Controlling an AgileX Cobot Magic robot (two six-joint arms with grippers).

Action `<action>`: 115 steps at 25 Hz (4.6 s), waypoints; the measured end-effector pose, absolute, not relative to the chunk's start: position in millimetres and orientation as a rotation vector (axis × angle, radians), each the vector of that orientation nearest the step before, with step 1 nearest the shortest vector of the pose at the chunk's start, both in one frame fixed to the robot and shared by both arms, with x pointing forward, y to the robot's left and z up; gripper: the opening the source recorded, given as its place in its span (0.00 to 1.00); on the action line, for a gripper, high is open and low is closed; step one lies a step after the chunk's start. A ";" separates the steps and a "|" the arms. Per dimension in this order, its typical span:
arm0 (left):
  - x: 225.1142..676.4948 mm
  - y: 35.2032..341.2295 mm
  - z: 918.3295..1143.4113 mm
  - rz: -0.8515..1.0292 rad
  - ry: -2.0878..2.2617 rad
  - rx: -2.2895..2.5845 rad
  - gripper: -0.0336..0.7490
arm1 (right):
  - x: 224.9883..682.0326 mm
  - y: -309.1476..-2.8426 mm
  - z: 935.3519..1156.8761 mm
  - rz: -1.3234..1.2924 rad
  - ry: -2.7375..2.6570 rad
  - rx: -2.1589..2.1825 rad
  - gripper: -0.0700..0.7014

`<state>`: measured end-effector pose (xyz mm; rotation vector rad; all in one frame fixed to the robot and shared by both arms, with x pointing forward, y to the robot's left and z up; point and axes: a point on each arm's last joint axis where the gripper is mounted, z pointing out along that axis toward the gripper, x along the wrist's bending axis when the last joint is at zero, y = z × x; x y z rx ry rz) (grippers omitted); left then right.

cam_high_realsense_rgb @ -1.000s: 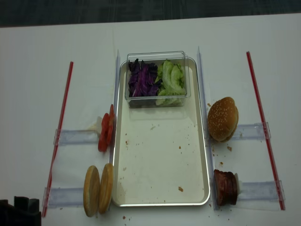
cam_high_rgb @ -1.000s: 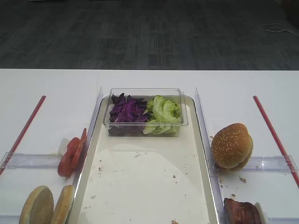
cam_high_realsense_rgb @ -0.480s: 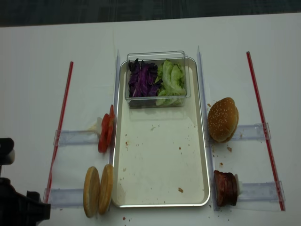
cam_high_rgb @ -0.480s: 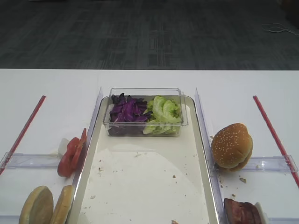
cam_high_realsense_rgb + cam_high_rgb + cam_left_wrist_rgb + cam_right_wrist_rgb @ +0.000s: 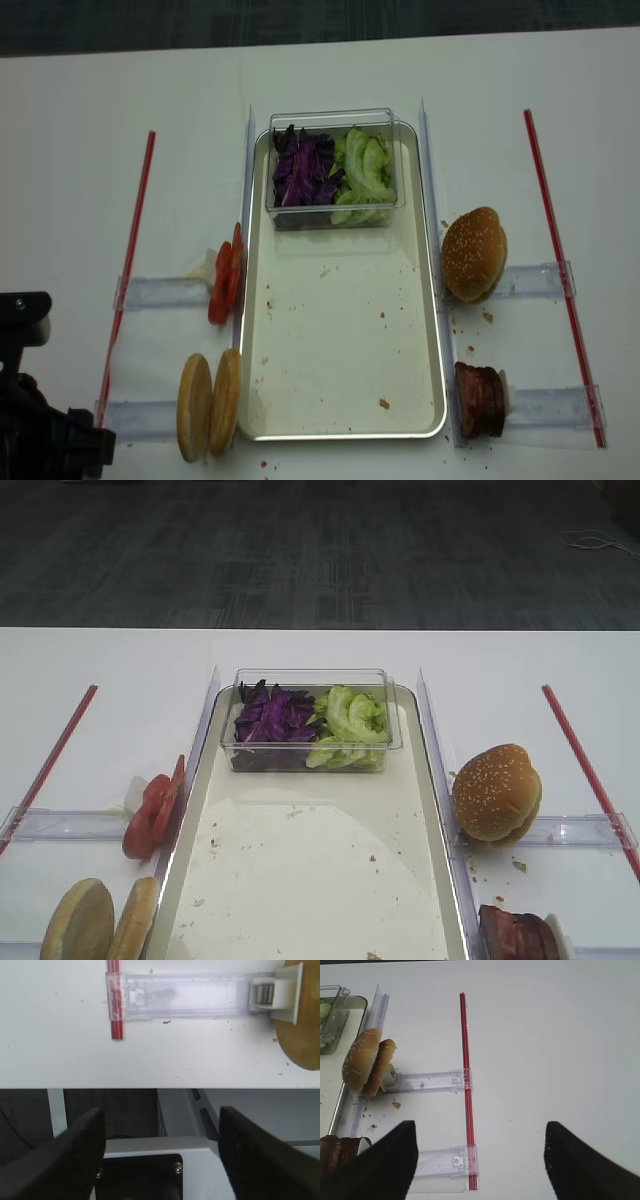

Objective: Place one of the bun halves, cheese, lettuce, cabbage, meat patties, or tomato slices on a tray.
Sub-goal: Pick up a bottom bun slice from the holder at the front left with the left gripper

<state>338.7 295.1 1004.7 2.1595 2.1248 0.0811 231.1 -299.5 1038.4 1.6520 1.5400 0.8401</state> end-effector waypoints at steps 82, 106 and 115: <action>427.6 145.3 976.3 -0.096 1.853 2.437 0.45 | 231.0 -300.3 1038.4 0.840 1.525 1.666 0.78; 427.8 153.4 976.5 0.001 1.920 2.483 0.24 | 231.0 -300.4 1038.4 0.841 1.520 1.671 0.78; 436.5 147.5 996.3 0.017 1.911 2.482 0.23 | 231.0 -300.4 1038.4 0.841 1.520 1.671 0.78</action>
